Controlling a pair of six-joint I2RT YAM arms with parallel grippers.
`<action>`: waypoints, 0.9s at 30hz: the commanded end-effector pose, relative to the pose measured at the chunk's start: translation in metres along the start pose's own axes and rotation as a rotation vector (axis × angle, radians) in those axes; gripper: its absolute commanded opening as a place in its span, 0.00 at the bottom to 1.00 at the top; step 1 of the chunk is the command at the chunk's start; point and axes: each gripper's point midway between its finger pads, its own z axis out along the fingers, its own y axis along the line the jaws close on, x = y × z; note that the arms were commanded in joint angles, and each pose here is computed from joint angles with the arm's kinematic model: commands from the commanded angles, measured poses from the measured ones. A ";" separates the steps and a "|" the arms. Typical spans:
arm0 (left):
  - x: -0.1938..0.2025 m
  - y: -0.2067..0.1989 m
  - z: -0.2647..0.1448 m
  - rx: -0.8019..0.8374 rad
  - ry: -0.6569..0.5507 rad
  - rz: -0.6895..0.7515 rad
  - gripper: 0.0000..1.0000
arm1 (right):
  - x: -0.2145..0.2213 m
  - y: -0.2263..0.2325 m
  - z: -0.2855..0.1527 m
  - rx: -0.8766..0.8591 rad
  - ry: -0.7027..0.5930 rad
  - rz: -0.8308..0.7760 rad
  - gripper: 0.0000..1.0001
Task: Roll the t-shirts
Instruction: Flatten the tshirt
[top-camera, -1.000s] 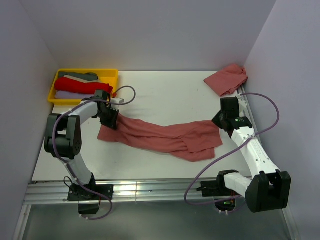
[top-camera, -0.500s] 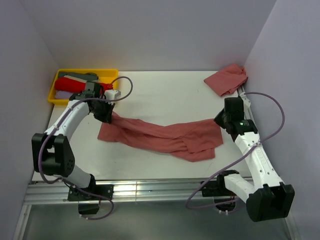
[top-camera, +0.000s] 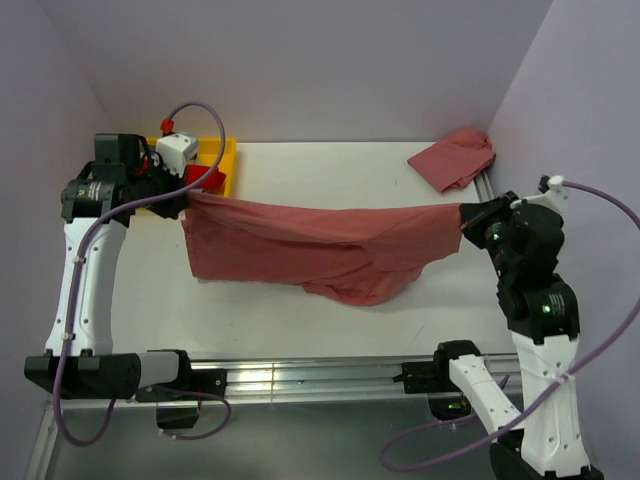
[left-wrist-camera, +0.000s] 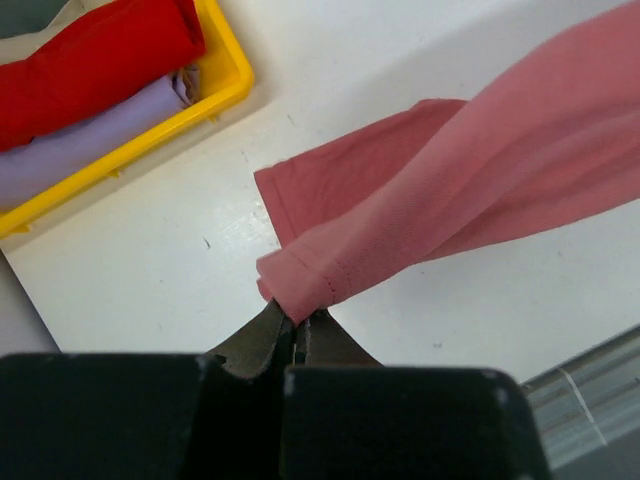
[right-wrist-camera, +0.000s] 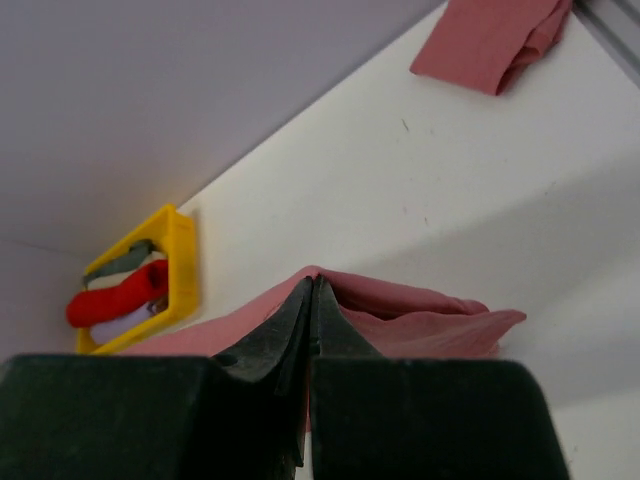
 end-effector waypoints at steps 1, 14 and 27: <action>0.000 -0.019 -0.029 0.052 -0.003 0.012 0.00 | -0.028 0.011 -0.031 -0.027 -0.069 -0.003 0.00; 0.112 -0.044 0.048 0.344 0.374 0.001 0.00 | 0.023 -0.026 0.020 0.116 0.085 -0.043 0.00; 0.182 -0.056 0.132 0.510 0.572 -0.154 0.06 | 0.110 -0.091 0.094 0.278 0.264 -0.086 0.00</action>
